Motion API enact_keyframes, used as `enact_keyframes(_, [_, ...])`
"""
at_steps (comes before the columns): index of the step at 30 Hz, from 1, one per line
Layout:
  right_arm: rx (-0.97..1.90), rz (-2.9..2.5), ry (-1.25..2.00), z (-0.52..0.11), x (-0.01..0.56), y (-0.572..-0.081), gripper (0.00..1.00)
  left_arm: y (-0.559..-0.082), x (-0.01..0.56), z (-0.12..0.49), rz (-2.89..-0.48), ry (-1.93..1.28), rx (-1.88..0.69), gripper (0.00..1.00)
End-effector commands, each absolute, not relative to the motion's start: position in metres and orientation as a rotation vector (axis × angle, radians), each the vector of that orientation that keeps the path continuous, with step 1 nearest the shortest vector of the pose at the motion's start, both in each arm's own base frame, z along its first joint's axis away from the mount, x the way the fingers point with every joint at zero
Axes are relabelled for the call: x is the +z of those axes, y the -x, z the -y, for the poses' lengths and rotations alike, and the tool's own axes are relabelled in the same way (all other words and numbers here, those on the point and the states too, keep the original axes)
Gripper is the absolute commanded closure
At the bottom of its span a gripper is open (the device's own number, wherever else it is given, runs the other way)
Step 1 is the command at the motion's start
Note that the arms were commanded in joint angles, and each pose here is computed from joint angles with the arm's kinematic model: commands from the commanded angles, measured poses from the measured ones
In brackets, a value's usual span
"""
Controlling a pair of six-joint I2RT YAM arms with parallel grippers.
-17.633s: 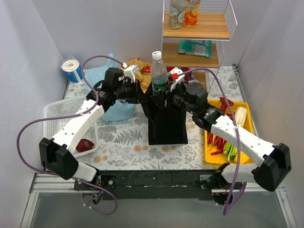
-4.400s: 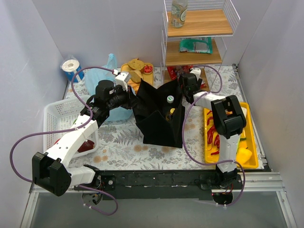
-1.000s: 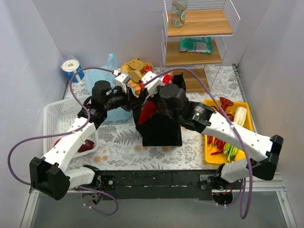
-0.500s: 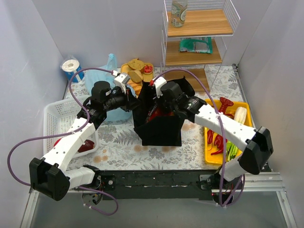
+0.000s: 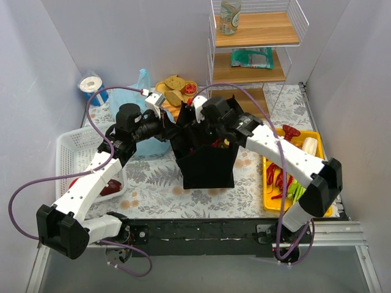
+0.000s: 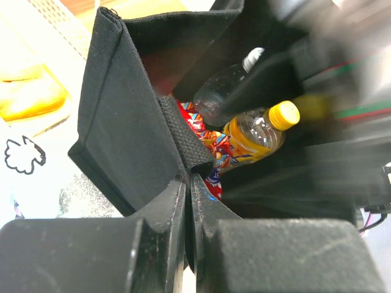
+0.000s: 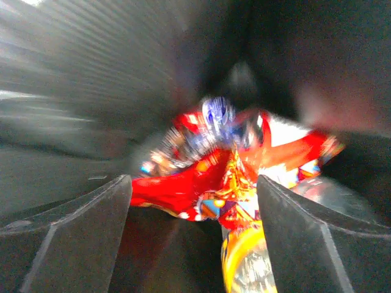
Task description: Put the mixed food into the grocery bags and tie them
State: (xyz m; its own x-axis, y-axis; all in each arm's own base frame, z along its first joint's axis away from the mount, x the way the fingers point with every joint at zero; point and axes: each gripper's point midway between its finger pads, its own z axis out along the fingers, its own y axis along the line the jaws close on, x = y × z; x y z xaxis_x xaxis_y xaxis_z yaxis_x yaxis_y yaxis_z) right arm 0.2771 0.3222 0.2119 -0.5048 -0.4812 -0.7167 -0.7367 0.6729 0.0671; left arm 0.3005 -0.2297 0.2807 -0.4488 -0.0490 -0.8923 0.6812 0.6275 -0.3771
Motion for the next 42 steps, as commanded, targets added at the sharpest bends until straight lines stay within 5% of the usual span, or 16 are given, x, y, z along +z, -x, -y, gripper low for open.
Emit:
enact_keyframes(1, [0.553, -2.048, 0.827, -0.302, 0.331, -0.262, 0.08, -0.313, 0.313, 0.224, -1.795, -0.462, -0.868, 1.0])
enact_keyframes(11, [0.055, -2.158, 0.41, -0.166, 0.336, -0.306, 0.08, -0.315, 0.312, 0.223, -1.834, -0.433, -0.871, 1.0])
enact_keyframes(19, [0.196, -2.207, 0.446, -0.178, 0.271, -0.317, 0.09, -0.316, 0.308, 0.225, -1.854, -0.427, -0.882, 1.0])
enact_keyframes(23, [0.209, -2.138, 0.44, -0.181, 0.309, -0.324, 0.98, -0.326, 0.349, 0.227, -1.837, -0.39, -0.88, 1.0])
enact_keyframes(24, [0.217, -2.069, 0.417, -0.178, 0.351, -0.323, 0.99, -0.327, 0.4, 0.226, -1.738, -0.391, -0.882, 1.0])
enact_keyframes(30, [0.215, -1.77, 0.27, -0.143, 0.459, -0.302, 0.99, -0.32, 0.454, 0.228, -1.677, -0.356, -0.941, 1.0])
enact_keyframes(38, [0.022, -2.021, 0.278, -0.131, 0.332, -0.319, 0.99, -0.323, 0.33, 0.243, -1.941, -0.292, -1.049, 1.0])
enact_keyframes(42, [-0.078, -2.067, 0.248, -0.11, 0.314, -0.334, 0.99, -0.326, 0.305, 0.25, -1.988, -0.291, -1.087, 1.0])
